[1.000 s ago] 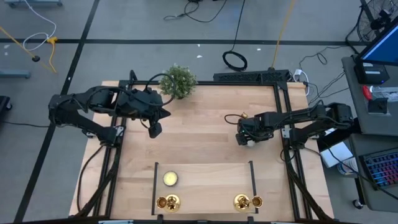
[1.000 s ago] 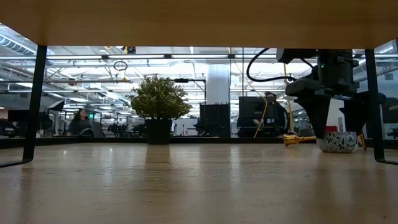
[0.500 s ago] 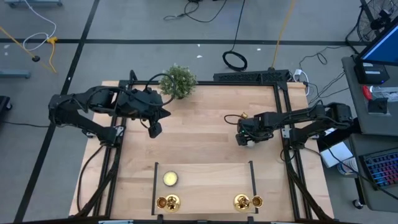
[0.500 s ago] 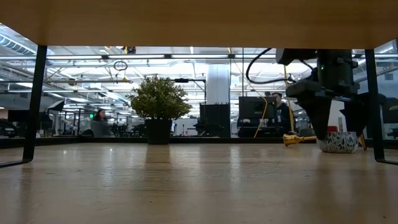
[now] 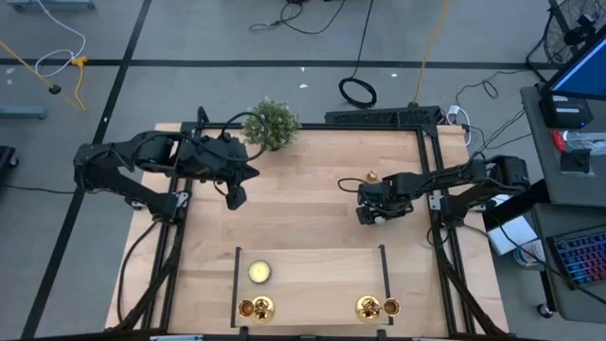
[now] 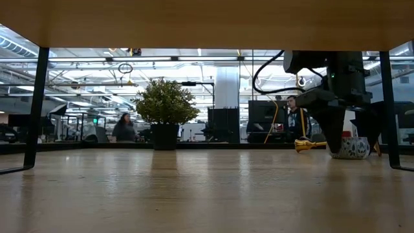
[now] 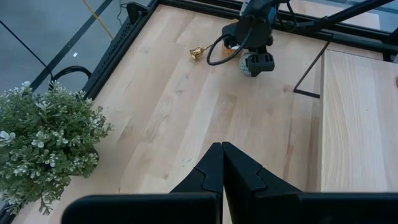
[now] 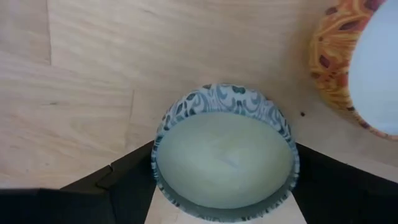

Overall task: Pick & Place candle stick holders
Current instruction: Put the blue patterned scented candle on the shelf

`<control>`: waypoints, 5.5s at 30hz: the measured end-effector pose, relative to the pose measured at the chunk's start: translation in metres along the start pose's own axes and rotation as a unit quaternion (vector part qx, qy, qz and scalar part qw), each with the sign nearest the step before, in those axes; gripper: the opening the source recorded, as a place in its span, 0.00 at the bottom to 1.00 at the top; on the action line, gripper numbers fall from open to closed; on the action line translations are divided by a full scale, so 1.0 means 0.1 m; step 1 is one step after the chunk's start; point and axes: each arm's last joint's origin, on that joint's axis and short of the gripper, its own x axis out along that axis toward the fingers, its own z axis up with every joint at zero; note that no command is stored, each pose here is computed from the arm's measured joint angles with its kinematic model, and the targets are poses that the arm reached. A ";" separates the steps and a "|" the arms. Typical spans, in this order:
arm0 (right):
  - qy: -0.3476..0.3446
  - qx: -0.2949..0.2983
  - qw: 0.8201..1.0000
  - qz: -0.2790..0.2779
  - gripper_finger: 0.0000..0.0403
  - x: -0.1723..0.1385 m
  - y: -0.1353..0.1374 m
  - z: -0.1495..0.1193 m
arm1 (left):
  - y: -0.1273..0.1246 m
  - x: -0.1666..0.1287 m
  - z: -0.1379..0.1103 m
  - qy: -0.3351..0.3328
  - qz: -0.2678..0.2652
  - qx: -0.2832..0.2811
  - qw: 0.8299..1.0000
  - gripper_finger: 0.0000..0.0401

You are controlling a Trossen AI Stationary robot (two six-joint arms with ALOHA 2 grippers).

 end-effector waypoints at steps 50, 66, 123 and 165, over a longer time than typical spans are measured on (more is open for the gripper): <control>-0.001 -0.535 0.824 0.184 0.74 -1.64 0.77 -0.87 | -0.09 -0.02 -0.02 -0.001 -0.016 -0.019 1.000 0.01; 0.013 -0.563 0.802 0.198 0.74 -1.56 0.86 -1.17 | -0.17 -0.04 -0.05 -0.002 -0.018 -0.024 1.000 0.01; 0.040 -0.588 0.797 0.134 0.77 -1.26 0.96 -1.31 | -0.32 -0.10 -0.10 -0.003 -0.032 -0.029 0.999 0.01; -0.008 -0.547 0.817 0.181 0.83 -1.54 0.85 -1.20 | -0.32 -0.09 -0.10 -0.001 -0.034 -0.025 0.999 0.01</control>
